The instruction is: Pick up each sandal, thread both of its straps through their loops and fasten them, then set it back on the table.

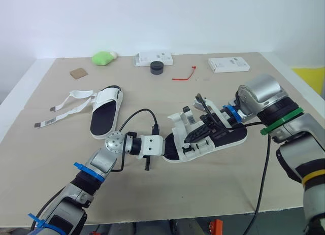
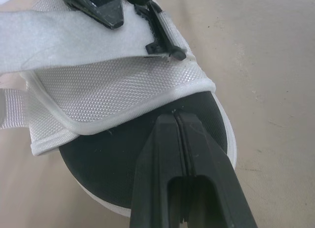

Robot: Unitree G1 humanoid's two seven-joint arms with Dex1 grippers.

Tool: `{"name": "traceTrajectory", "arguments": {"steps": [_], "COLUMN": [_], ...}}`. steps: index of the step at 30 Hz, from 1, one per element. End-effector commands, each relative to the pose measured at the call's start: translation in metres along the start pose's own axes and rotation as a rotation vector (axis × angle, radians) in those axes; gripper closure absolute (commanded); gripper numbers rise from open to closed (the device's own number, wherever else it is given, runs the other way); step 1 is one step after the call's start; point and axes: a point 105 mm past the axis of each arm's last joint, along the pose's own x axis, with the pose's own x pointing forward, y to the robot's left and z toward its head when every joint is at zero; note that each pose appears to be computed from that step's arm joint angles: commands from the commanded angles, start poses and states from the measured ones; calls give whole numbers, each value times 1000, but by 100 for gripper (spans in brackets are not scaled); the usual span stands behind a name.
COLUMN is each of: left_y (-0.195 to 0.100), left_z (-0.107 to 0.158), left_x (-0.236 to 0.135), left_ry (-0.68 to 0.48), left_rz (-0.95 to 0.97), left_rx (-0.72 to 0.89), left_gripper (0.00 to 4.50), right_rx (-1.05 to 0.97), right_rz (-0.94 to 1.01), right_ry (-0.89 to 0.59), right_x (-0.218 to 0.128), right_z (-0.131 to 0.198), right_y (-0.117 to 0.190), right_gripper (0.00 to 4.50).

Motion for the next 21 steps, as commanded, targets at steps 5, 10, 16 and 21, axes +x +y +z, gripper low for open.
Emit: {"name": "traceTrajectory", "arguments": {"steps": [5,10,16,21], "left_y": [-23,-22,-23,-23], "left_z": [-23,-22,-21,-21], "left_x": [4,4,3,3], "left_ry": [79,80,80,80], "left_rz": [-84,-83,-86,-87], "left_rx": [-63,-60,-59,-58], "left_gripper": [450,450,450,450], "right_rx": [4,-64,-153,-178], "right_rz": [-43,-88,-125,-145], "right_ry": [33,29,40,57], "right_x": [1,1,5,4], "right_z": [-17,-16,-15,-14], "right_y": [-11,-14,-18,-19], "right_gripper": [444,444,444,444]}}
